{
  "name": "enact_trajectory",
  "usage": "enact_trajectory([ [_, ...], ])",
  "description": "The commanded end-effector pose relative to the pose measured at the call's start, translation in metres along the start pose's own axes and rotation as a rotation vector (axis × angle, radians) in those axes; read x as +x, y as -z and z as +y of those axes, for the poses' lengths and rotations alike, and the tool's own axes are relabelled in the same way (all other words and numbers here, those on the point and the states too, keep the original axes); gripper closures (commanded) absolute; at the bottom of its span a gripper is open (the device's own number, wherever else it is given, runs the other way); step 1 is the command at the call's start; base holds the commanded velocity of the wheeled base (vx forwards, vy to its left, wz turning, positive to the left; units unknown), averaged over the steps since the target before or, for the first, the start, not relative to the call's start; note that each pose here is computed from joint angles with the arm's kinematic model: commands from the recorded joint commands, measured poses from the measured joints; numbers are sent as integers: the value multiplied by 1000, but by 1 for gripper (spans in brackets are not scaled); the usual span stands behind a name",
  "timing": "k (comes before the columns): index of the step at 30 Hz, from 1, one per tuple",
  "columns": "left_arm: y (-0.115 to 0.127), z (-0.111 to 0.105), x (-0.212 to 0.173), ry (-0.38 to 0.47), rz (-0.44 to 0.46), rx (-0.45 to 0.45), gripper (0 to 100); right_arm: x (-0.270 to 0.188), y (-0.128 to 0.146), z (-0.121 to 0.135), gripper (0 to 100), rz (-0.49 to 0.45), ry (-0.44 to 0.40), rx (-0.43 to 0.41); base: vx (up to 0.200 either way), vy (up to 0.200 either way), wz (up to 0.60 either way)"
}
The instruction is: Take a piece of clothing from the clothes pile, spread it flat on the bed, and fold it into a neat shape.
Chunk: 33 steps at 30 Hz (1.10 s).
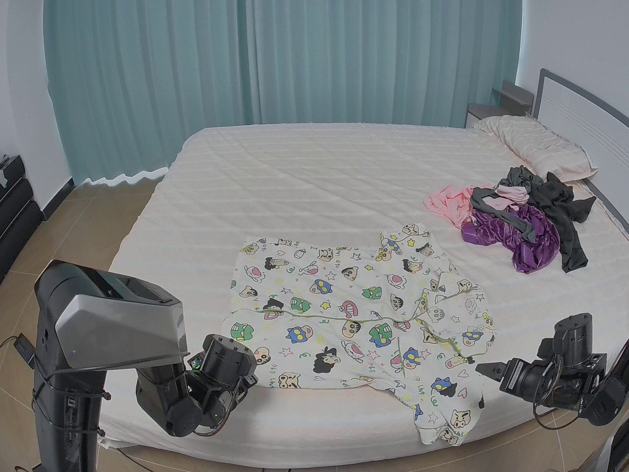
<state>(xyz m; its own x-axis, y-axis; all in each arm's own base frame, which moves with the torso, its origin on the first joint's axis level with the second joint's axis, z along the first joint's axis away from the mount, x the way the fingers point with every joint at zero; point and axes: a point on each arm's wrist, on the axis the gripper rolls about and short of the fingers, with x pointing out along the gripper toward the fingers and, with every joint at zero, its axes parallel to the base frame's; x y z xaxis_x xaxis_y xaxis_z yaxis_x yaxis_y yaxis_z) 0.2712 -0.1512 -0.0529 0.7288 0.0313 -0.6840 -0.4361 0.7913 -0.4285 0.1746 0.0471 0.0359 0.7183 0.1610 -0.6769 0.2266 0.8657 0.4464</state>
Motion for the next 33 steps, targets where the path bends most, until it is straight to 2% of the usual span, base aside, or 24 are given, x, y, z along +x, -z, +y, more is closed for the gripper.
enact_trajectory([
  [1,-8,10,-3,38,-55,-65,100,-5,8,1,0,11,35,-23,0,0,0],
  [5,-16,11,-1,60,-86,-97,100,-10,7,2,0,-12,26,-23,0,0,0],
  [10,-28,18,5,31,-113,-132,100,-8,10,-1,0,25,53,-35,0,0,0],
  [16,-30,25,5,7,-112,-129,100,19,1,4,0,37,73,-67,0,0,0],
  [19,-31,26,7,5,-117,-120,100,40,0,4,0,74,93,-121,0,0,0],
  [22,-36,29,10,-7,-127,-129,100,60,-6,-1,0,72,114,-156,0,0,0],
  [27,-30,28,6,0,-109,-113,100,77,-7,-9,0,106,87,-211,0,0,0],
  [33,-26,29,3,1,-95,-82,100,88,-3,-21,0,145,105,-199,0,0,0],
])
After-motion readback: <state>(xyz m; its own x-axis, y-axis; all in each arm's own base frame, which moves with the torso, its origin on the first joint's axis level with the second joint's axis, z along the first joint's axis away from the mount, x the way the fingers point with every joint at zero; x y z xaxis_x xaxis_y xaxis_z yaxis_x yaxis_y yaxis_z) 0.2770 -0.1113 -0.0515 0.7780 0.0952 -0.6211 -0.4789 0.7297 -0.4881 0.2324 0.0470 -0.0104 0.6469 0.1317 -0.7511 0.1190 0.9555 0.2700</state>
